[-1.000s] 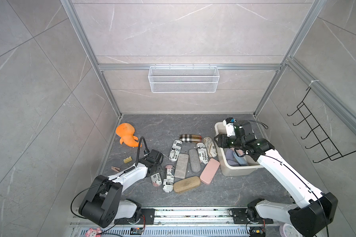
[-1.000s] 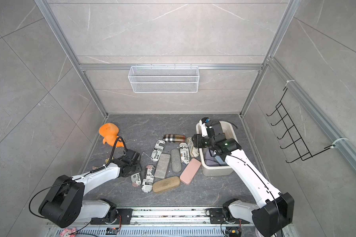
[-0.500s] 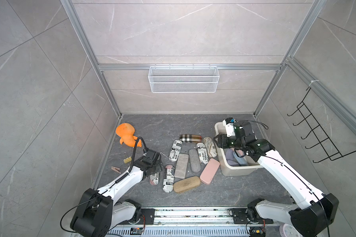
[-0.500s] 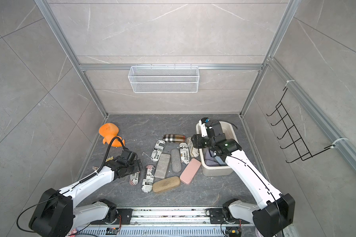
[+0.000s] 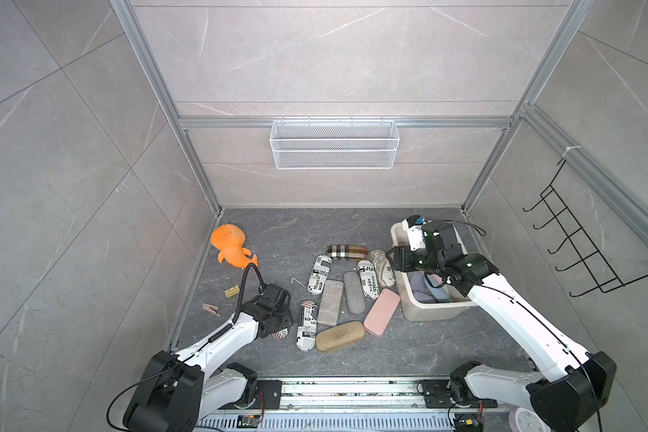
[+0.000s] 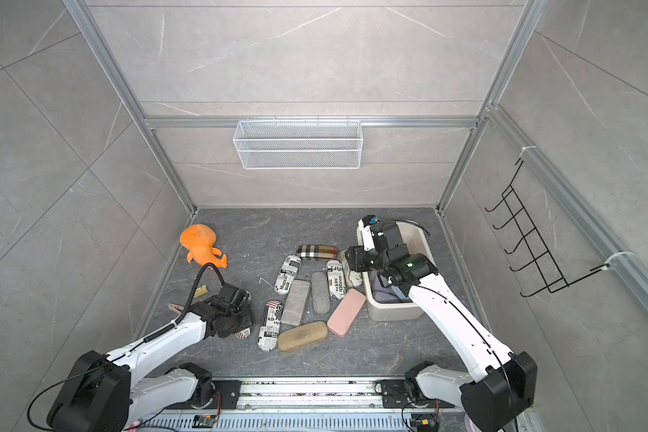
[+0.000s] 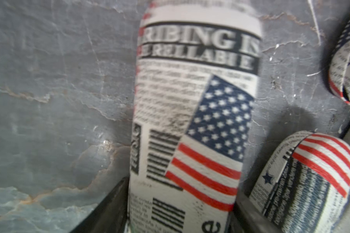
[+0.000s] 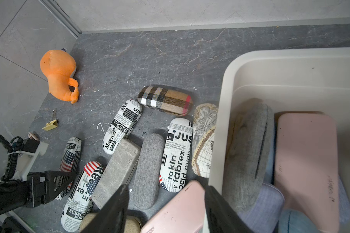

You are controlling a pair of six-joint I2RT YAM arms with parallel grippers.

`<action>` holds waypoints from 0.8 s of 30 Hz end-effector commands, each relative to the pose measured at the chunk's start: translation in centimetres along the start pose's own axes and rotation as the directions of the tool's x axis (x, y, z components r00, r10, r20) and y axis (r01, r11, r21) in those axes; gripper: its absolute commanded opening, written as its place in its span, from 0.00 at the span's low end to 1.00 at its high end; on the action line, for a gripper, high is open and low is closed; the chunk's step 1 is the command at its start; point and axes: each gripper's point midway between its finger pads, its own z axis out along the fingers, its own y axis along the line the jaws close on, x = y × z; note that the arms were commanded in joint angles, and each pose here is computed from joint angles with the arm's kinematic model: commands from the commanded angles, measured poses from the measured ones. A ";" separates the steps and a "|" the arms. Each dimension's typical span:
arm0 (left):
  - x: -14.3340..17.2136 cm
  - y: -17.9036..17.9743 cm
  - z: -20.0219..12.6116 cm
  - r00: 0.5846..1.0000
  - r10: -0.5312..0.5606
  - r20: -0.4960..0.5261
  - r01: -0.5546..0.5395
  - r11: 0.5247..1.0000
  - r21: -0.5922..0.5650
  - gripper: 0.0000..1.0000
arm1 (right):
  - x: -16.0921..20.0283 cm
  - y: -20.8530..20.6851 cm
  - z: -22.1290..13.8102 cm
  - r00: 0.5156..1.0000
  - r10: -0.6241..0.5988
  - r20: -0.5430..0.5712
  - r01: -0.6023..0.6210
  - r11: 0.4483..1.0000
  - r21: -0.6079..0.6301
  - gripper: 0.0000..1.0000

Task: Put the glasses cases into the storage boxes
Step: Pick up the glasses case at the center of the board.

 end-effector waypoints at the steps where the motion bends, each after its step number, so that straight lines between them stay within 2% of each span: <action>1: 0.8 0.5 0.0 1.000 -0.020 -0.019 0.020 1.000 -0.001 0.61 | -1.0 0.8 -0.8 1.000 0.012 0.026 -0.012 1.000 -0.016 0.62; 6: 0.2 0.0 -0.8 1.000 -0.010 0.022 0.009 0.999 0.038 0.53 | -1.2 1.4 -1.3 1.000 0.007 0.030 -0.006 1.000 -0.025 0.62; 9: -0.9 -1.8 -2.1 0.995 0.044 0.084 -0.055 0.989 0.135 0.52 | -1.3 1.8 -1.4 0.999 0.011 0.032 -0.009 0.999 -0.037 0.62; 12: -1.7 -4.8 -3.9 0.980 0.107 0.170 -0.152 0.948 0.279 0.50 | -1.4 3.1 -1.3 1.000 0.010 0.021 -0.009 0.996 -0.084 0.60; 17: -3.8 -7.4 -6.9 0.943 0.102 0.317 -0.224 0.899 0.377 0.50 | -1.4 5.9 -0.8 1.000 0.022 0.015 -0.019 0.986 -0.165 0.60; 20: -4.8 -9.5 -8.8 0.906 0.104 0.410 -0.297 0.846 0.443 0.50 | -1.3 8.4 0.0 0.999 0.048 0.008 -0.044 0.966 -0.254 0.59; 24: -5.5 -12.7 -10.8 0.852 0.122 0.510 -0.412 0.757 0.508 0.49 | -1.1 11.0 1.9 0.993 0.115 -0.005 -0.111 0.948 -0.297 0.57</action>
